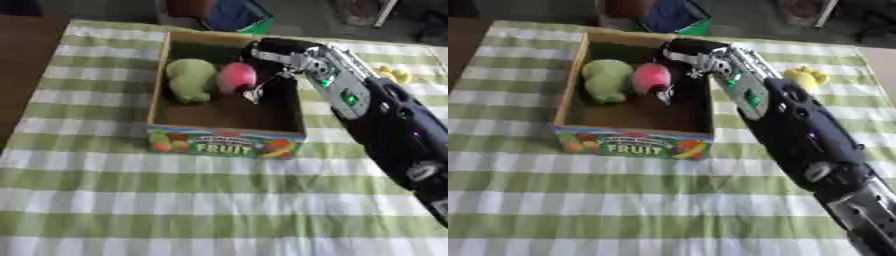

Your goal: Pick up objects on the table and place them in the box.

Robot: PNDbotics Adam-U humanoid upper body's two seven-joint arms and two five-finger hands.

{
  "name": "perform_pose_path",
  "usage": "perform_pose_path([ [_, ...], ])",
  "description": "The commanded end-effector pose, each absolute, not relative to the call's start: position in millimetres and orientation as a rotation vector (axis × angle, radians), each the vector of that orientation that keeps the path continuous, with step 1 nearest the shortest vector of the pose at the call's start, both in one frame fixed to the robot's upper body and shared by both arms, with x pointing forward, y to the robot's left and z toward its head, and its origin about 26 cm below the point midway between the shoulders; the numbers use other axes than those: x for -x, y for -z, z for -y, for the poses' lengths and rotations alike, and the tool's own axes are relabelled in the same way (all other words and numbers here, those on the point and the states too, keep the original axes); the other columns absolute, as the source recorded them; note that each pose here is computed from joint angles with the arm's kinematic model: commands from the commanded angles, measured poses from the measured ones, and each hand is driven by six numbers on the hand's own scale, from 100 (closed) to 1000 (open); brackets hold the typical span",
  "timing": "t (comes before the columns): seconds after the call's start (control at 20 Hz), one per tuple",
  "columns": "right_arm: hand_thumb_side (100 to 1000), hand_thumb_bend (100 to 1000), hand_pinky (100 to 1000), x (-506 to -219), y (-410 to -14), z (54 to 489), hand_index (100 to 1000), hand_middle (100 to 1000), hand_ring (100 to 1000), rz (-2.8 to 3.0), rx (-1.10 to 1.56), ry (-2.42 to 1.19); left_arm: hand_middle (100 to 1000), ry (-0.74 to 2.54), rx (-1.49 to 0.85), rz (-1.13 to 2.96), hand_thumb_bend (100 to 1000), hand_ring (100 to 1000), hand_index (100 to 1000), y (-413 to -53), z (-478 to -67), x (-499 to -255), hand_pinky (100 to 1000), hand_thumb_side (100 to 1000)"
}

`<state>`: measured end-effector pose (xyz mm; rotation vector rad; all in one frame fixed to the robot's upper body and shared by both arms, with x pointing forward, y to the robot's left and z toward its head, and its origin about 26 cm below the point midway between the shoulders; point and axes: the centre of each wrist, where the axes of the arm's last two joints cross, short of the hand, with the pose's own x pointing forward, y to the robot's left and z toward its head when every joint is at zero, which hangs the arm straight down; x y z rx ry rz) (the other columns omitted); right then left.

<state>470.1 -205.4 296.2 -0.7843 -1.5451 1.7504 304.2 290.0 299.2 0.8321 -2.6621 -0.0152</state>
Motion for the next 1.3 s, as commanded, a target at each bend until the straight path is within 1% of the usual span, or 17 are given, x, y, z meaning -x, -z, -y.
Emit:
perform_pose_path([
  [0.05,427,100,888,-471,-312,209,866,805,900,1.525,0.838,-1.782,793,0.022,-0.834,2.694,100,787,942,-308,-289,-300,539,920],
  [0.1,488,100,891,-471,-314,210,881,812,904,1.517,0.85,-1.791,793,0.022,-0.835,2.692,100,787,942,-308,-289,-300,538,920],
  [0.15,488,100,891,-471,-315,211,881,812,904,1.511,0.861,-1.798,793,0.021,-0.837,2.69,100,787,942,-307,-290,-300,538,920],
  [0.2,640,102,896,-471,-316,212,928,830,911,1.509,0.873,-1.8,793,0.02,-0.839,2.687,100,787,942,-307,-290,-300,538,919],
  [0.25,688,171,898,-470,-318,213,950,838,914,1.511,0.886,-1.799,793,0.019,-0.842,2.685,100,787,942,-306,-291,-300,538,919],
  [0.3,724,212,901,-469,-320,214,968,845,919,1.52,0.901,-1.793,793,0.017,-0.844,2.683,100,787,943,-306,-291,-300,538,919],
  [0.4,767,249,902,-466,-325,215,984,853,918,1.555,0.931,-1.77,793,0.015,-0.849,2.679,100,787,943,-305,-292,-300,538,918],
  [0.45,822,259,903,-464,-327,215,992,857,917,1.576,0.944,-1.755,793,0.014,-0.85,2.677,100,787,943,-305,-292,-300,538,917],
  [0.5,802,282,903,-461,-332,214,993,857,916,1.607,0.958,-1.734,793,0.014,-0.852,2.675,100,787,943,-305,-292,-300,538,917],
  [0.6,828,307,903,-455,-341,214,993,858,913,1.667,0.989,-1.695,793,0.013,-0.856,2.671,100,787,943,-304,-293,-299,538,916],
  [0.9,854,291,904,-433,-362,218,989,851,906,1.819,1.023,-1.595,794,0.009,-0.862,2.66,100,787,943,-302,-294,-299,539,914],
  [0.95,872,253,904,-430,-364,219,981,840,897,1.833,1.023,-1.583,794,0.008,-0.864,2.659,100,788,943,-301,-294,-299,539,913],
  [1.05,898,224,905,-421,-373,228,978,837,893,1.891,1.037,-1.521,794,0.002,-0.872,2.648,100,788,943,-299,-296,-299,539,912],
  [1.1,943,128,905,-416,-377,234,970,833,889,1.923,1.045,-1.485,794,0.0,-0.876,2.644,100,788,943,-298,-297,-299,540,911],
  [1.15,918,154,905,-411,-381,242,969,832,889,1.954,1.057,-1.446,794,-0.002,-0.879,2.64,100,788,943,-297,-297,-299,540,912],
  [1.2,941,100,904,-406,-384,248,958,828,886,1.98,1.066,-1.411,794,-0.003,-0.881,2.636,100,788,943,-297,-298,-299,540,911],
  [1.3,903,100,902,-395,-388,265,943,816,881,2.016,1.094,-1.331,794,-0.008,-0.889,2.626,100,788,943,-295,-299,-299,540,910],
])
